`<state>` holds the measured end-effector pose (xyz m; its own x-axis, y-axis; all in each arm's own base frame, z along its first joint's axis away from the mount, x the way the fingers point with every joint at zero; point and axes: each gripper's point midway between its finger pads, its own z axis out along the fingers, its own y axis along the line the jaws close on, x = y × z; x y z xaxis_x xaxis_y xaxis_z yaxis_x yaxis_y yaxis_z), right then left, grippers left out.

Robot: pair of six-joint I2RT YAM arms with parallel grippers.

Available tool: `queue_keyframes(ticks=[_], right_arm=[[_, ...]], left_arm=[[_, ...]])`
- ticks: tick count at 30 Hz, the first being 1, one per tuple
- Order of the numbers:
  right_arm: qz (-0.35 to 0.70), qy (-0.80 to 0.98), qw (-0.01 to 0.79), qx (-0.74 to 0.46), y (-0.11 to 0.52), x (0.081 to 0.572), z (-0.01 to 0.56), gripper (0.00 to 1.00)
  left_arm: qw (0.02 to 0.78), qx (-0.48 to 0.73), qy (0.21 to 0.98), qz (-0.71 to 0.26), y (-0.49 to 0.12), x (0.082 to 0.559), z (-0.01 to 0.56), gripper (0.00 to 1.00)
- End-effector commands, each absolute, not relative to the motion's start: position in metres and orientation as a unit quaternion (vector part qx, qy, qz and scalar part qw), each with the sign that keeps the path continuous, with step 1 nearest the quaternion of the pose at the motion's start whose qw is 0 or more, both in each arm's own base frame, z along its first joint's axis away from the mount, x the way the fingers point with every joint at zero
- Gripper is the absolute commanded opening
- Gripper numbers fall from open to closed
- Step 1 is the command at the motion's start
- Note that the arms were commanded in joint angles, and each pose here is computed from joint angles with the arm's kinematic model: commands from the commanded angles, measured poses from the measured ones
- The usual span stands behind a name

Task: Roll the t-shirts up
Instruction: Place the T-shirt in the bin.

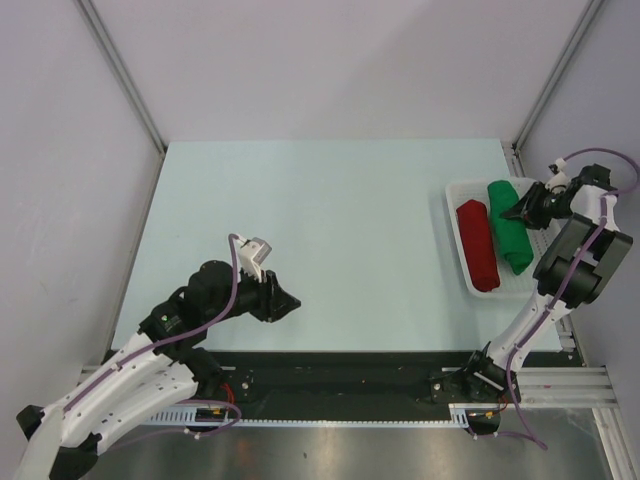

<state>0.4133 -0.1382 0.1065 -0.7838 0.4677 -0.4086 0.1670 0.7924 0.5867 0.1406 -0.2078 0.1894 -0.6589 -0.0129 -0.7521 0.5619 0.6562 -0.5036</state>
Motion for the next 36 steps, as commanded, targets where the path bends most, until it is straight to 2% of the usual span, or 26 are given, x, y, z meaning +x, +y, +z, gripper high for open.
queue_keyframes(ticks=[1,9,21,36], right_arm=[[0.234,0.918,0.265,0.178,-0.152,0.412,0.094,0.00],[0.165,0.938,0.238,0.189,-0.168,0.398,0.057,0.00],[0.032,0.957,0.251,0.143,-0.185,0.414,0.056,0.00],[-0.028,0.950,0.288,0.118,-0.183,0.420,0.081,0.29]], left_arm=[[0.389,0.165,0.824,-0.378,-0.207,0.145,0.194,0.43],[0.387,0.167,0.823,-0.381,-0.208,0.143,0.194,0.43],[0.387,0.168,0.822,-0.383,-0.208,0.143,0.194,0.43],[0.390,0.168,0.819,-0.385,-0.208,0.142,0.196,0.48]])
